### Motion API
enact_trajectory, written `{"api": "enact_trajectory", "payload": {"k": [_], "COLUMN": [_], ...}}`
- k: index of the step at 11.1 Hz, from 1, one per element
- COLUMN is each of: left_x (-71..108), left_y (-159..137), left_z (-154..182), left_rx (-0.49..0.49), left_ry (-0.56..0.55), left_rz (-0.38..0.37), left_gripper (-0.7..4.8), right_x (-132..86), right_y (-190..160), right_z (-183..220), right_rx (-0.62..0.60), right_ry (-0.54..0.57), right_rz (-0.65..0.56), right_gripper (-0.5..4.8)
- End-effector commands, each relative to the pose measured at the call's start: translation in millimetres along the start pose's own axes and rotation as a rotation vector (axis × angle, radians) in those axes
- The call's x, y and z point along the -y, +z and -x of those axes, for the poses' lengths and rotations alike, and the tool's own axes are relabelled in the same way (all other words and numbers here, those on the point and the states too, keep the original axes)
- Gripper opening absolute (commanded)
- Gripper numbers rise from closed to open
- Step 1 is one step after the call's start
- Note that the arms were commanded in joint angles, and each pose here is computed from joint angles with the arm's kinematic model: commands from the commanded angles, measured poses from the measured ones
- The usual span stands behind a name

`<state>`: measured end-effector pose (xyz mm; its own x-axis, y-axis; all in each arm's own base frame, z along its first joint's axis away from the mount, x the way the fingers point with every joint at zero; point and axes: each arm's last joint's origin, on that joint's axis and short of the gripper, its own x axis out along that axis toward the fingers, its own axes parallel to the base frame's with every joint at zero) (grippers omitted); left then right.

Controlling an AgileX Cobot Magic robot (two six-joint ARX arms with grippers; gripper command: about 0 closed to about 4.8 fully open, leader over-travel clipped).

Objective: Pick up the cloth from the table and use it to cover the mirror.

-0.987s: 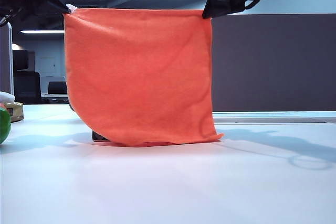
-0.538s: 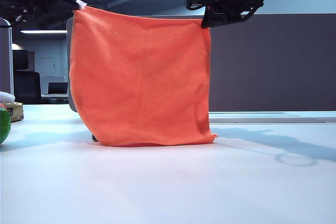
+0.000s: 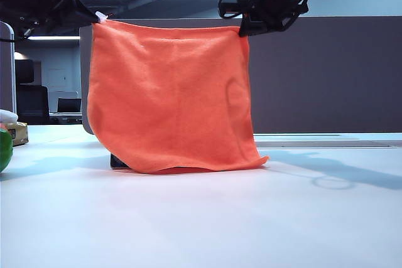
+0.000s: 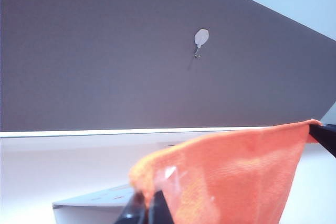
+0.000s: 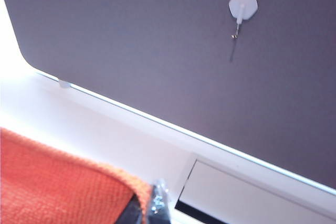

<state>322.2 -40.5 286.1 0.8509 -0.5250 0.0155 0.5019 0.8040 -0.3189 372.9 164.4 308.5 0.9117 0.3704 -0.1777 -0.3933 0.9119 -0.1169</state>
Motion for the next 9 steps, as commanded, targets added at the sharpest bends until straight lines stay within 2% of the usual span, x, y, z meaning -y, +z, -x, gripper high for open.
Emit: {"api": "enact_trajectory", "payload": {"k": [1,8,9], "left_x": [-4.7,-3.6,-4.5], "left_y": [0,16,22], "left_z": [-10,-16,-21], "left_rx": [0.012,0.061,0.029], "left_ry": [-0.010,0.018,0.029], "left_rz": [-0.011,-0.036,-0.021], "left_gripper": [-0.06,-0.06,-0.06], "right_x": [3,6,6], "right_y": [-6,0,6], "right_z": [-7,-8,-8], "right_rx": [-0.006,0.057,0.067], "right_ry": [-0.025,-0.039,-0.040], "right_rz": [-0.001,0.017,0.017], "right_gripper": [-0.03,-0.03,-0.03]}}
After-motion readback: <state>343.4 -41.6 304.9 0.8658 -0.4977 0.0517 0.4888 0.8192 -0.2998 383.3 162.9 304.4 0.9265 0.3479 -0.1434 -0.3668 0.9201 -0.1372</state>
